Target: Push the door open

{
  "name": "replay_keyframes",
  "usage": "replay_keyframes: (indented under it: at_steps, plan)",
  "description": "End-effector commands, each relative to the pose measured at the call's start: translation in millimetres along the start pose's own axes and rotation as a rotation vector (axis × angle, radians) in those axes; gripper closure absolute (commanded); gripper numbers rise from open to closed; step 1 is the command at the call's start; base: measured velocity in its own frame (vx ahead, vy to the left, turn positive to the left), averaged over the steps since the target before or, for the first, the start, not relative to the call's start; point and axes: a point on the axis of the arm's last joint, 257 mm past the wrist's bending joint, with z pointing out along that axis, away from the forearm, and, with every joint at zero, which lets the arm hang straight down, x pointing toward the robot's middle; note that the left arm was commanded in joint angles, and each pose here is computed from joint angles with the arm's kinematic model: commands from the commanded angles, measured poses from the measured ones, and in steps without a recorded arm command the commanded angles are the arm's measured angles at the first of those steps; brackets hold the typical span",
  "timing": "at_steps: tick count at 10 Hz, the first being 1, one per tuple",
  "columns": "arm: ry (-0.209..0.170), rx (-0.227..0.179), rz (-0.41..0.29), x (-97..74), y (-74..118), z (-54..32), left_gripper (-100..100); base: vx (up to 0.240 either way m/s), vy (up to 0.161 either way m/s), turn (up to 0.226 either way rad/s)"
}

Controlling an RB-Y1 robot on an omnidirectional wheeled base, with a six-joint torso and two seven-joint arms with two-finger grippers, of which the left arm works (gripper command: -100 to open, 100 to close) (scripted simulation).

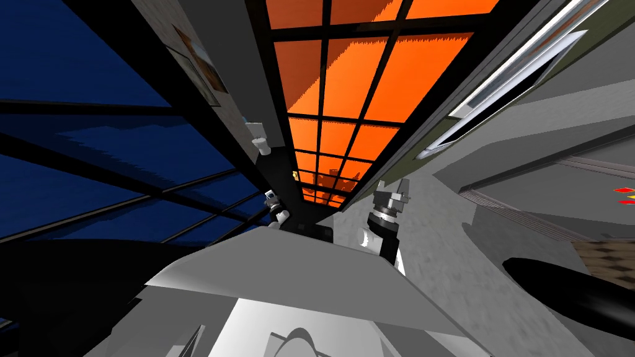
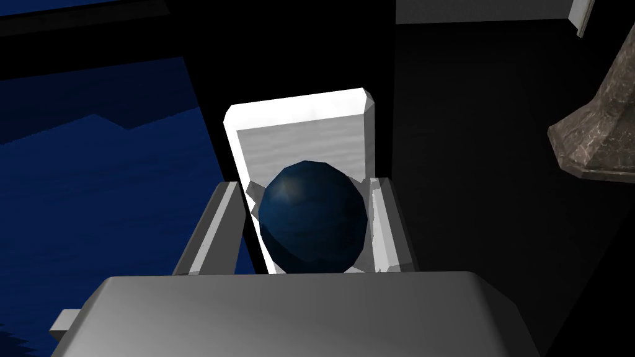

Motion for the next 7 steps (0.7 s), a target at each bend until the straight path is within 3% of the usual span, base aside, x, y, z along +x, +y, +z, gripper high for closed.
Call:
replay_keyframes:
  at_steps: [1,3,7]
  plan:
    - [0.015,0.054,0.006,3.9,-22.9,7.4,100,0.095,0.065,-0.019]
    - [0.013,0.071,0.003,3.2,-27.5,8.0,100,0.081,0.037,-0.016]
    - [-0.007,0.16,-0.012,-2.9,-50.6,7.7,100,0.109,0.052,-0.025]
